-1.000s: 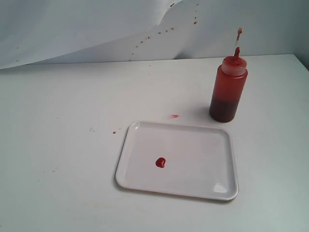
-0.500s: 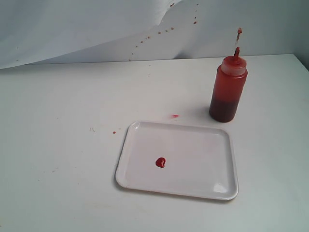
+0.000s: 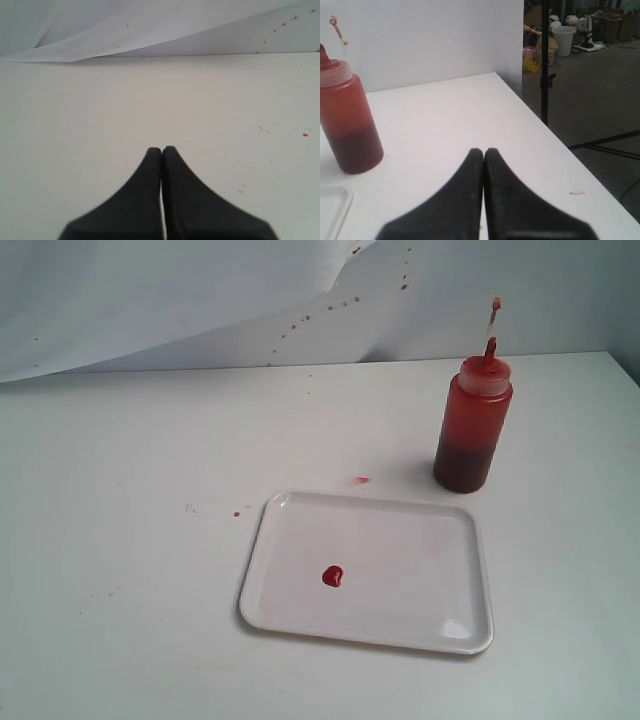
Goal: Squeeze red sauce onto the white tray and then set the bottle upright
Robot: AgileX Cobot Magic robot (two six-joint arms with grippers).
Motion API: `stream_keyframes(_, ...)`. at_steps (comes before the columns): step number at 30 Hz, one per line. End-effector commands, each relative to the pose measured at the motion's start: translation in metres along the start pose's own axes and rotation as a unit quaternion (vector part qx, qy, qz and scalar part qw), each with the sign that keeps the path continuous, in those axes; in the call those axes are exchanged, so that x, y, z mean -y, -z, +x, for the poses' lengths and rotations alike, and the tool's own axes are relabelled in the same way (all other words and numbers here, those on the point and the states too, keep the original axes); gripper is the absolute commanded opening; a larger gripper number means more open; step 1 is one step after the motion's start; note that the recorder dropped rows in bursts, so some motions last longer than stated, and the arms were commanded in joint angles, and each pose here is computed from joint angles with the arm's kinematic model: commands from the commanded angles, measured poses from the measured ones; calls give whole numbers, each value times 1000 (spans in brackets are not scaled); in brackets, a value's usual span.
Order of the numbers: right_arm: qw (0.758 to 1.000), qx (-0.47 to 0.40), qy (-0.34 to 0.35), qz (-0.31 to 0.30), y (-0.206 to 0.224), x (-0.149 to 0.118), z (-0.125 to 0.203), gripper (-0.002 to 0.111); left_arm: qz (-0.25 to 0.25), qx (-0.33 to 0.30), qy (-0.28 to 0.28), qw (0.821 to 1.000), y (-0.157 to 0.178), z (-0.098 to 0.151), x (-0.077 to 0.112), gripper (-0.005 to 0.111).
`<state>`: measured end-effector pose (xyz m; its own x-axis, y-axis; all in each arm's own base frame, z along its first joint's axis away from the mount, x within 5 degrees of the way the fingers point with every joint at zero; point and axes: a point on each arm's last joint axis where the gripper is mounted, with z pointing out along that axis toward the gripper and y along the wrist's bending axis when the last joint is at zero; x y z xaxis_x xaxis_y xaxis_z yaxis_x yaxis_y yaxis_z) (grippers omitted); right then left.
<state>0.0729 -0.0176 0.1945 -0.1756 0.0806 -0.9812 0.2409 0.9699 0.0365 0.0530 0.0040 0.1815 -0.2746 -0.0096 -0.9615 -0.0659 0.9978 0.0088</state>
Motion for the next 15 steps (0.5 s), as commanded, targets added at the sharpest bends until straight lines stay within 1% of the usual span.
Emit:
stream_keyframes(1, 1000, -26, 6, 7, 0, 1, 5, 0, -1, 4, 0, 1000, 0, 1, 0, 0)
stream_keyframes(3, 999, -48, 13, 9, 2, 2, 10, 0, -1, 4, 0, 1000, 0, 1, 0, 0)
stream_keyframes(5, 998, -60, 24, -4, 8, 0, 15, 0, -1, 4, 0, 1000, 0, 1, 0, 0)
stream_keyframes(6, 998, -55, 27, -17, 9, -1, 15, 0, -1, 4, 0, 1000, 0, 1, 0, 0)
stream_keyframes(9, 995, -28, 42, -88, 14, -10, 12, 0, -1, 4, 0, 1000, 0, 1, 0, 0)
stream_keyframes(11, 992, -7, 45, -120, 18, -13, 11, 0, -1, 4, 0, 1000, 0, 1, 0, 0)
stream_keyframes(12, 990, 3, 46, -131, 20, -13, 10, 0, -1, 4, 0, 1000, 0, 1, 0, 0)
stream_keyframes(15, 989, -4, 40, -140, 21, -14, 11, 0, -1, 4, 0, 1000, 0, 1, 0, 0)
